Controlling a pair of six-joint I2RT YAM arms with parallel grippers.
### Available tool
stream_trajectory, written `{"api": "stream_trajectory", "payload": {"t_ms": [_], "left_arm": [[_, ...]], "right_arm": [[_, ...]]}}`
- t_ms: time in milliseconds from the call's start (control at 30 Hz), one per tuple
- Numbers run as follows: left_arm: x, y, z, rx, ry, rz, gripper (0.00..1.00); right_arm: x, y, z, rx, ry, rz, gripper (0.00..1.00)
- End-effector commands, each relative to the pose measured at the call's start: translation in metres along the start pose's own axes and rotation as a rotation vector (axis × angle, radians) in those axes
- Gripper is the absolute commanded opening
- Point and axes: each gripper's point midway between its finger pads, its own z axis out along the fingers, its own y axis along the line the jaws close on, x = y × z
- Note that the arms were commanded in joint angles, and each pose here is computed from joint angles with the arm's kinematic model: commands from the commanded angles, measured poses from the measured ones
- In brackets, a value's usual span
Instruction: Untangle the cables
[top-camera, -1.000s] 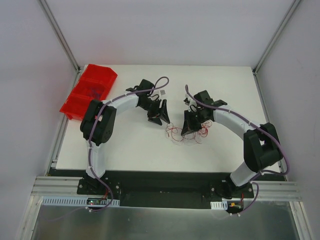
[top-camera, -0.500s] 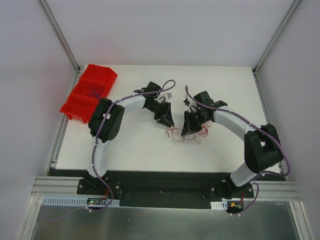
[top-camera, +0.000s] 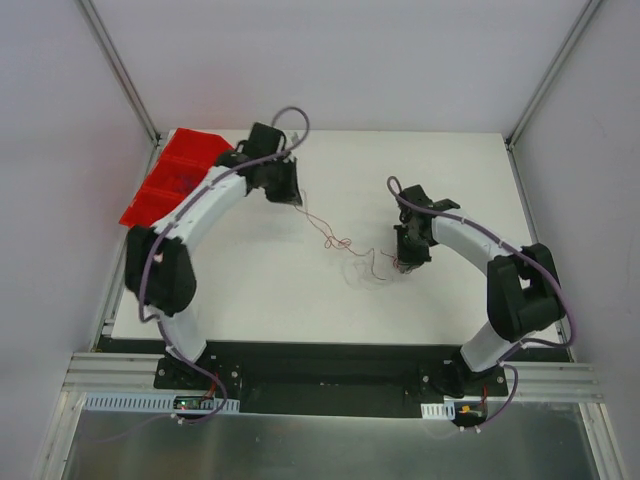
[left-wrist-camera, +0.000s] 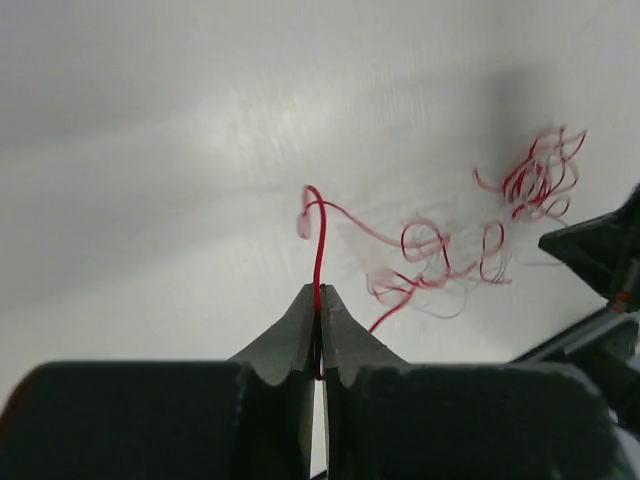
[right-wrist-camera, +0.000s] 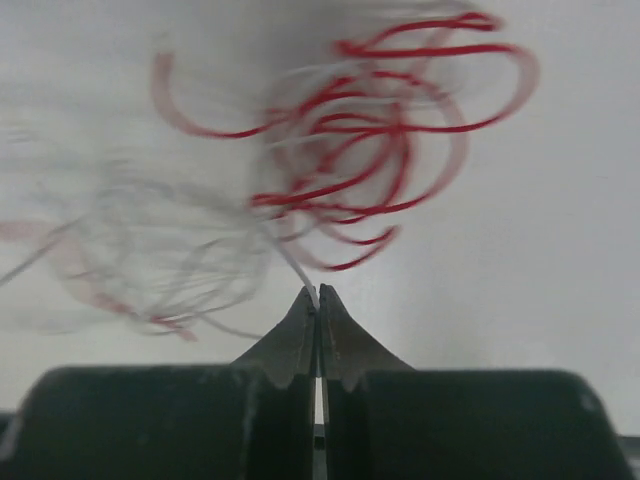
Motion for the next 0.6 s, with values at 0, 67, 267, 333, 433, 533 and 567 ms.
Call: {"api": "stream_trajectory", "payload": {"t_ms": [0, 67, 267, 333, 433, 533, 567], "left_arm": [[-0.055, 0.008, -0.138, -0.234, -0.438, 0.069, 0.0], [-0.061, 0.02, -0.179, -0.339, -0.557, 0.065, 0.0], [-0.068, 0.045, -0.29, -0.542, -0.835, -0.011, 0.0], [-0.074, 0.039, -0.308, -0.516, -0.881, -0.021, 0.0], [-0.085, 0.014, -0.312, -0.389, -0.887, 0.006, 0.0], [-0.092, -0.005, -0.304, -0.289, -0.857, 0.021, 0.0], [-0.093, -0.009, -0.3, -0.267, -0.842, 0.027, 0.0]], "right_arm": [[0.015, -0.087, 0.003, 0.339, 0.053, 0.237, 0.0], [0.017, -0.107, -0.003, 0.398, 0.041, 0.308, 0.0], [0.018, -0.163, -0.024, 0.524, 0.017, 0.413, 0.0], [0.015, -0.17, -0.026, 0.538, 0.014, 0.407, 0.0], [0.009, -0.17, -0.028, 0.53, 0.018, 0.39, 0.0], [-0.009, -0.146, -0.024, 0.37, -0.009, 0.333, 0.0], [-0.015, -0.138, -0.025, 0.333, -0.021, 0.31, 0.01]]}}
